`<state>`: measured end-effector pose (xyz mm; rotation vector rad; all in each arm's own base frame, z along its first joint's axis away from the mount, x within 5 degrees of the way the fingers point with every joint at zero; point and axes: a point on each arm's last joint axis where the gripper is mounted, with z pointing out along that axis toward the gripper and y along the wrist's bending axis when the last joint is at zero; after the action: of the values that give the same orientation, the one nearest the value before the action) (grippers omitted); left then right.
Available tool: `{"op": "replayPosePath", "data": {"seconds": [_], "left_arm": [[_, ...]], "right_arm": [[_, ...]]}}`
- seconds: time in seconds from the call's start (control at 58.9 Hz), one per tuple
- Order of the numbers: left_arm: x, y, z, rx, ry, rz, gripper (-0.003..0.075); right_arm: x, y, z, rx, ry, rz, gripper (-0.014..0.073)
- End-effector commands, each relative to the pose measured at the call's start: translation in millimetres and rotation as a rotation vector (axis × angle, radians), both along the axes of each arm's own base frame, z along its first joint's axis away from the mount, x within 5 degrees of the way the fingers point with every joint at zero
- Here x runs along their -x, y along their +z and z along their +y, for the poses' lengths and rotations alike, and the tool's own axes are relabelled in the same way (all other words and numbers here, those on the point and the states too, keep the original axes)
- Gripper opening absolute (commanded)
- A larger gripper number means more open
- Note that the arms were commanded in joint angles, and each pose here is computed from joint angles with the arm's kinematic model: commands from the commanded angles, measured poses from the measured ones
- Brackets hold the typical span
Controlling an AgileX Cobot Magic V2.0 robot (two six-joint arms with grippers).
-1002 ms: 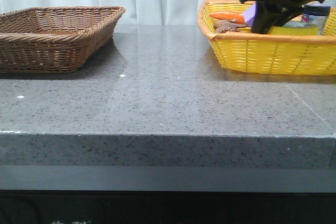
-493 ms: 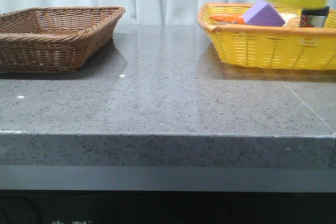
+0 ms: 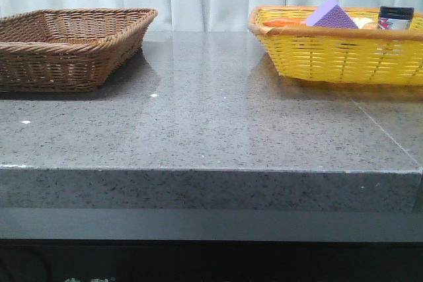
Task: Transfer tape with both arms
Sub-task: 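Lift the tape roll and set it on the table between baskets, then open the right gripper and withdraw it from the tape roll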
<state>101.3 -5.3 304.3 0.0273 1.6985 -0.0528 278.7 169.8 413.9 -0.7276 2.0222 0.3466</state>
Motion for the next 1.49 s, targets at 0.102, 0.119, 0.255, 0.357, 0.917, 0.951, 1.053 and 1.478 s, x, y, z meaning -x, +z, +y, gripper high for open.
{"op": "replayPosePath", "data": {"seconds": [0.102, 0.119, 0.255, 0.357, 0.917, 0.951, 1.053, 1.478], "left_arm": [[-1.5, 19.0, -0.5, 0.011, -0.004, -0.110, 0.0672], [-1.5, 19.0, -0.5, 0.011, -0.004, -0.110, 0.0672], [-1.5, 19.0, -0.5, 0.011, -0.004, -0.110, 0.0672], [-1.5, 19.0, -0.5, 0.011, -0.004, -0.110, 0.0672], [-1.5, 19.0, -0.5, 0.011, -0.004, -0.110, 0.0672], [-1.5, 19.0, -0.5, 0.011, -0.004, -0.110, 0.0672], [-1.5, 19.0, -0.5, 0.011, -0.004, -0.110, 0.0672], [-1.5, 19.0, -0.5, 0.011, -0.004, -0.110, 0.0671]], "right_arm": [[25.4, -4.4, 47.6, -0.019, 0.163, -0.062, -0.0024], [25.9, -8.7, 51.0, -0.011, 0.172, -0.050, -0.0024], [28.0, -40.5, 76.6, 0.049, 0.234, 0.033, -0.0024], [26.2, -64.3, 93.1, 0.090, 0.264, 0.086, -0.0024], [17.9, -90.8, 108.0, 0.139, 0.279, 0.175, 0.0376], [19.5, -82.8, 105.9, 0.127, 0.278, 0.163, 0.0394], [26.8, -56.0, 97.7, 0.086, 0.277, 0.112, 0.0395], [40.3, -8.7, 75.6, -0.065, 0.203, 0.059, -0.0087]]}}
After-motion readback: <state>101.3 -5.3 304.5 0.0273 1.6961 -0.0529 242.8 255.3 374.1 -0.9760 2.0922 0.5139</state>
